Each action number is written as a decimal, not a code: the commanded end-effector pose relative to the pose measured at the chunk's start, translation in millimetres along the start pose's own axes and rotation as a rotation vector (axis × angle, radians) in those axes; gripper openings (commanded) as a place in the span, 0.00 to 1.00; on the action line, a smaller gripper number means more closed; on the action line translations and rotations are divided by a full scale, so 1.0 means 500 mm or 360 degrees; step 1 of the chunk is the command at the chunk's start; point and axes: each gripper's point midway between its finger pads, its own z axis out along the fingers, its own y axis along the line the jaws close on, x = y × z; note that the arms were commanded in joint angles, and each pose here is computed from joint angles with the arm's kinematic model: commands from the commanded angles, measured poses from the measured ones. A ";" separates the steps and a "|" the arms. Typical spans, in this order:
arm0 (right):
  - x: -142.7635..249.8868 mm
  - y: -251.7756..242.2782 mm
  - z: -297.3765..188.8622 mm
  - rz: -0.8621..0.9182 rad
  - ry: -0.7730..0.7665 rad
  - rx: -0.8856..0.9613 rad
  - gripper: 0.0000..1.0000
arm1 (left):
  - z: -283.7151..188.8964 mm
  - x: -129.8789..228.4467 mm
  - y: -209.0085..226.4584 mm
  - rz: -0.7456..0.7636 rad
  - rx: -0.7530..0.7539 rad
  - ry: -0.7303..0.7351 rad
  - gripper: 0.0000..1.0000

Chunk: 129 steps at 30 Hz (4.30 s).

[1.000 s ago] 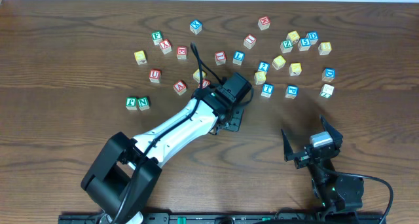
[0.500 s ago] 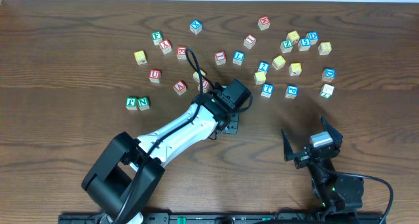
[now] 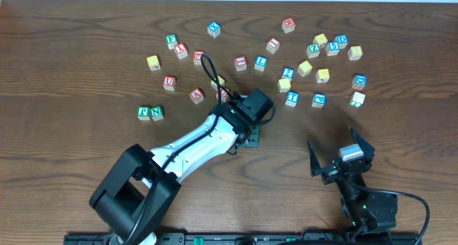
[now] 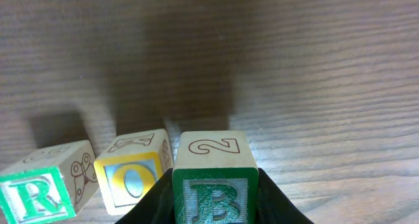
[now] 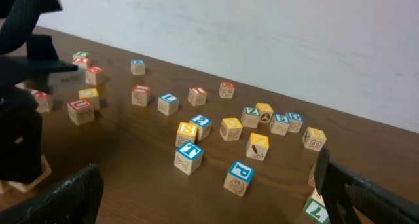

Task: Spell out ROBOT
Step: 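Carry the green B block with the left gripper toward the R and O blocks, then align the B block right of the O block with the left gripper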

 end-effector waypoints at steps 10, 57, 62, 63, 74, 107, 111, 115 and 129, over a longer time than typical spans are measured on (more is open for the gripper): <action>0.001 -0.003 -0.001 0.0018 0.0001 0.0010 0.99 | 0.014 0.019 0.007 0.0032 -0.0086 -0.0012 0.19; 0.001 -0.003 -0.001 0.0018 0.0001 0.0009 0.99 | 0.013 -0.006 0.040 -0.0050 -0.0230 -0.0140 0.13; 0.001 -0.003 -0.001 0.0018 0.0001 0.0009 0.99 | 0.012 -0.007 0.049 -0.0099 -0.0264 -0.0156 0.12; 0.001 -0.003 -0.001 0.0018 0.0001 0.0009 0.99 | 0.012 -0.007 0.049 -0.0099 -0.0264 -0.0156 0.12; 0.001 -0.003 -0.001 0.0018 0.0001 0.0009 0.99 | 0.010 -0.005 0.060 -0.0130 -0.0306 -0.0162 0.11; 0.001 -0.003 -0.001 0.0018 0.0001 0.0009 0.99 | 0.016 0.014 0.015 -0.0010 -0.0170 -0.0092 0.11; 0.001 -0.003 -0.001 0.0018 0.0001 0.0009 0.99 | 0.027 0.019 0.019 -0.0032 -0.0191 -0.0076 0.11; 0.001 -0.003 -0.001 0.0018 0.0001 0.0009 0.99 | 0.028 0.020 0.019 -0.0049 -0.0191 -0.0074 0.11; 0.001 -0.003 -0.001 0.0018 0.0001 0.0010 0.99 | 0.046 0.034 0.021 -0.0062 -0.0198 -0.0021 0.11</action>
